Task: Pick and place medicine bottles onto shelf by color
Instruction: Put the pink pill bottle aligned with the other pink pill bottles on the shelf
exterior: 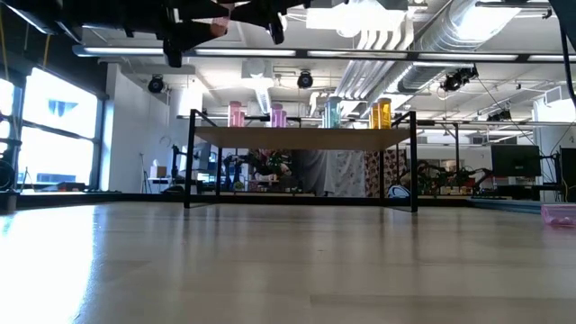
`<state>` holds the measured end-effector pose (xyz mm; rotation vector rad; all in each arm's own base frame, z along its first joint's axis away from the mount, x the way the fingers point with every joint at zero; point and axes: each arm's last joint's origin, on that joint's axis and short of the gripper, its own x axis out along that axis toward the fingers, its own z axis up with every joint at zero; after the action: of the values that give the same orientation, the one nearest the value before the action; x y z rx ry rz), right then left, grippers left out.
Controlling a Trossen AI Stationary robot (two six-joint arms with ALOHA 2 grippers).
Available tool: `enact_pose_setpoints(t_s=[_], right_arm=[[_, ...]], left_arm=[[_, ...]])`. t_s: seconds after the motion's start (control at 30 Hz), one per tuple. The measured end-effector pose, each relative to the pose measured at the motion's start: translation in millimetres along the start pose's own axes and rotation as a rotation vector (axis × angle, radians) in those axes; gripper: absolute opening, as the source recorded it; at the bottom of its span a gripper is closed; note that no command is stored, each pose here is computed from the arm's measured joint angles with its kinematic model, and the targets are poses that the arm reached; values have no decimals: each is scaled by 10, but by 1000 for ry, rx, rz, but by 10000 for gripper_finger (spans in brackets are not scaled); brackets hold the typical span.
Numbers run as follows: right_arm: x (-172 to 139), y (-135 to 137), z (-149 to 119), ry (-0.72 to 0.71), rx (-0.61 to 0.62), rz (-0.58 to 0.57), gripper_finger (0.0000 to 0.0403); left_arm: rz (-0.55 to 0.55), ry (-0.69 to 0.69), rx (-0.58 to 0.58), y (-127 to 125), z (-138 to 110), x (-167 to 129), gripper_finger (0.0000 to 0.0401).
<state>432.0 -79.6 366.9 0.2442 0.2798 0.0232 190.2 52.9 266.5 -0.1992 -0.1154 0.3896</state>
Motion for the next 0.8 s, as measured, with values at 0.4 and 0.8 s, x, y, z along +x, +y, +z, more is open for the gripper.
enact_pose_setpoints(t_s=[0.4, 0.8], right_arm=[[-165, -194, 115, -33, 33, -80, 117], [-748, -8, 383, -76, -46, -402, 117]], left_arm=[[84, 0, 29, 29, 32, -70, 244], [94, -32, 50, 35, 151, -242, 241]])
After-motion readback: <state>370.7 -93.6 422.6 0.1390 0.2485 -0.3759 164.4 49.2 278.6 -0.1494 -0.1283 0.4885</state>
